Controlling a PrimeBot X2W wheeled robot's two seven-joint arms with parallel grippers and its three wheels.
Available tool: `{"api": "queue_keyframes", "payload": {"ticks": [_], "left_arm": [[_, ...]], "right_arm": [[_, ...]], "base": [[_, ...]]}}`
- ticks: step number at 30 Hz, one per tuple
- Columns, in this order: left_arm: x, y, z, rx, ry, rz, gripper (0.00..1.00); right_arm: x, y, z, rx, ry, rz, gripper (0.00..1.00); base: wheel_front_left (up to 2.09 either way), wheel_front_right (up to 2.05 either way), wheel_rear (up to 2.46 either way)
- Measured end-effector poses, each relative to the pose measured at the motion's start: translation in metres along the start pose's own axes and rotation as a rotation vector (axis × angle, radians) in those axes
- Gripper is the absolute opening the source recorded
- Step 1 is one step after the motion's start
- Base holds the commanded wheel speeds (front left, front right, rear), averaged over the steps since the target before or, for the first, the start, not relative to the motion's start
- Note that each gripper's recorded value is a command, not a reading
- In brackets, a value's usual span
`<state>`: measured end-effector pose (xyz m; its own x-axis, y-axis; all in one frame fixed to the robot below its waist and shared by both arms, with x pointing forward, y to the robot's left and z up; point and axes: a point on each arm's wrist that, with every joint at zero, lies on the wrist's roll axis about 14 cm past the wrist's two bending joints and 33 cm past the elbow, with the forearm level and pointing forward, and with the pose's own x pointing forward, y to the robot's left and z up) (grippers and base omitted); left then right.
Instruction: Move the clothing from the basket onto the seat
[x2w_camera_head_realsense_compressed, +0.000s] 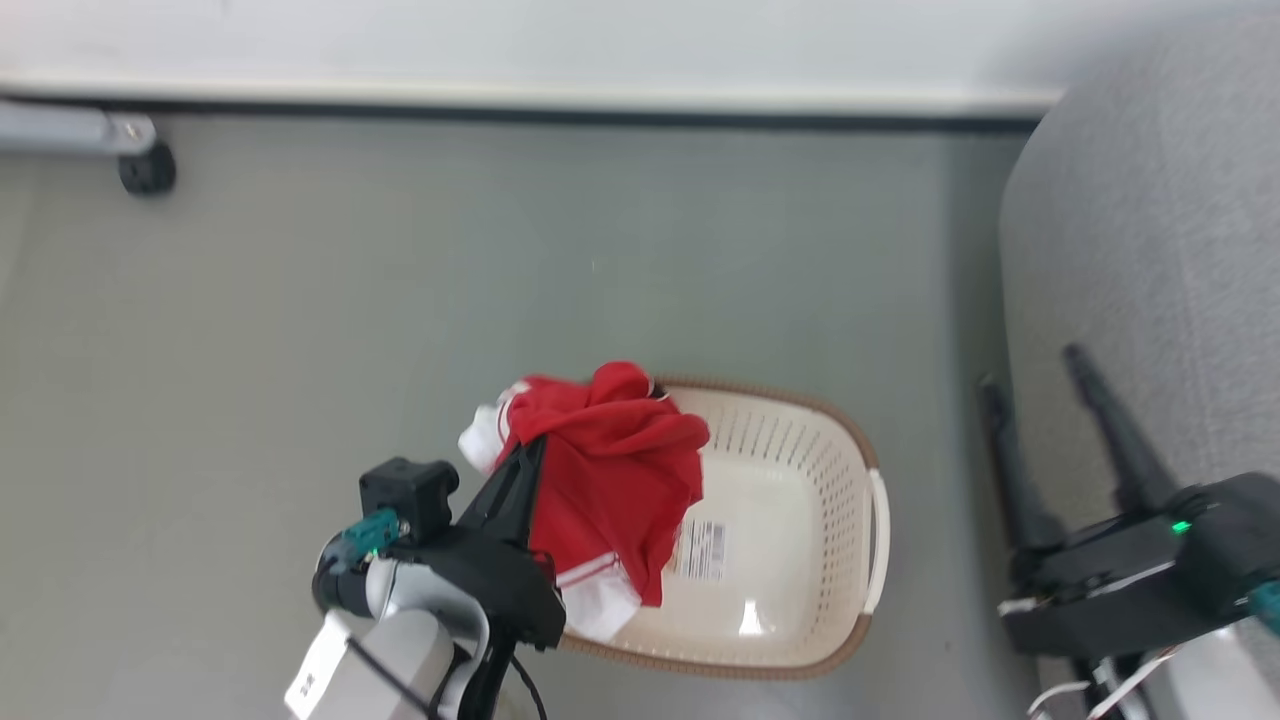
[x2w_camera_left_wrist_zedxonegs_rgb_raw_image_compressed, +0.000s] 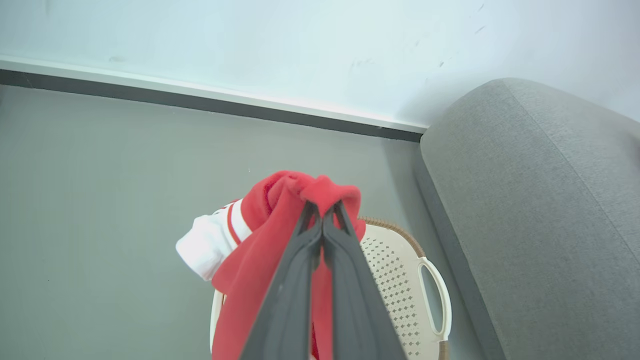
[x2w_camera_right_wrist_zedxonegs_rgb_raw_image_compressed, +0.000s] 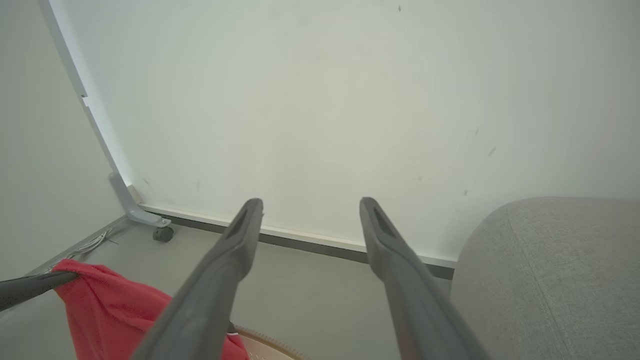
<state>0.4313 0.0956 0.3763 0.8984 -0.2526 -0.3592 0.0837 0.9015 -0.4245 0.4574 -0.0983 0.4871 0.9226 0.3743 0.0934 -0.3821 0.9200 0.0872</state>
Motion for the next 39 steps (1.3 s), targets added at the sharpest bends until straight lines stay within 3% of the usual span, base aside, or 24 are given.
{"api": "queue_keyframes", "payload": {"ticks": [7, 13, 25, 30, 32, 33, 37, 38, 39], "left_arm": [[-0.029, -0.033, 0.043, 0.031, -0.148, -0.092, 0.0], [-0.064, -0.08, 0.078, 0.081, -0.29, -0.22, 0.0], [-0.153, -0.175, 0.118, 0.137, -0.515, -0.498, 0.0], [-0.181, -0.203, 0.119, 0.148, -0.527, -0.594, 0.0], [-0.188, -0.21, 0.118, 0.145, -0.521, -0.621, 0.0], [-0.191, -0.212, 0.118, 0.142, -0.519, -0.627, 0.0], [-0.191, -0.208, 0.117, 0.147, -0.501, -0.615, 0.0], [-0.191, -0.206, 0.119, 0.149, -0.506, -0.611, 0.31], [-0.191, -0.205, 0.121, 0.149, -0.511, -0.609, 0.43]], "right_arm": [[-0.019, 0.046, 0.012, -0.003, 0.003, 0.115, 1.0], [-0.041, 0.113, 0.027, 0.007, -0.018, 0.286, 1.0], [-0.081, 0.185, 0.052, -0.025, -0.058, 0.479, 1.0], [-0.086, 0.192, 0.062, -0.034, -0.082, 0.5, 1.0], [-0.087, 0.19, 0.065, -0.03, -0.088, 0.496, 0.26], [-0.088, 0.191, 0.066, -0.023, -0.09, 0.497, 0.0], [-0.092, 0.192, 0.067, 0.012, -0.085, 0.498, 0.0], [-0.094, 0.19, 0.068, 0.017, -0.088, 0.494, 0.0], [-0.095, 0.189, 0.069, 0.02, -0.089, 0.488, 0.0]], "base": [[0.0, 0.0, 0.0], [0.0, 0.0, 0.0], [0.0, 0.0, 0.0], [0.0, 0.0, 0.0], [0.0, 0.0, 0.0], [0.0, 0.0, 0.0], [0.0, 0.0, 0.0], [0.0, 0.0, 0.0], [0.0, 0.0, 0.0]]}}
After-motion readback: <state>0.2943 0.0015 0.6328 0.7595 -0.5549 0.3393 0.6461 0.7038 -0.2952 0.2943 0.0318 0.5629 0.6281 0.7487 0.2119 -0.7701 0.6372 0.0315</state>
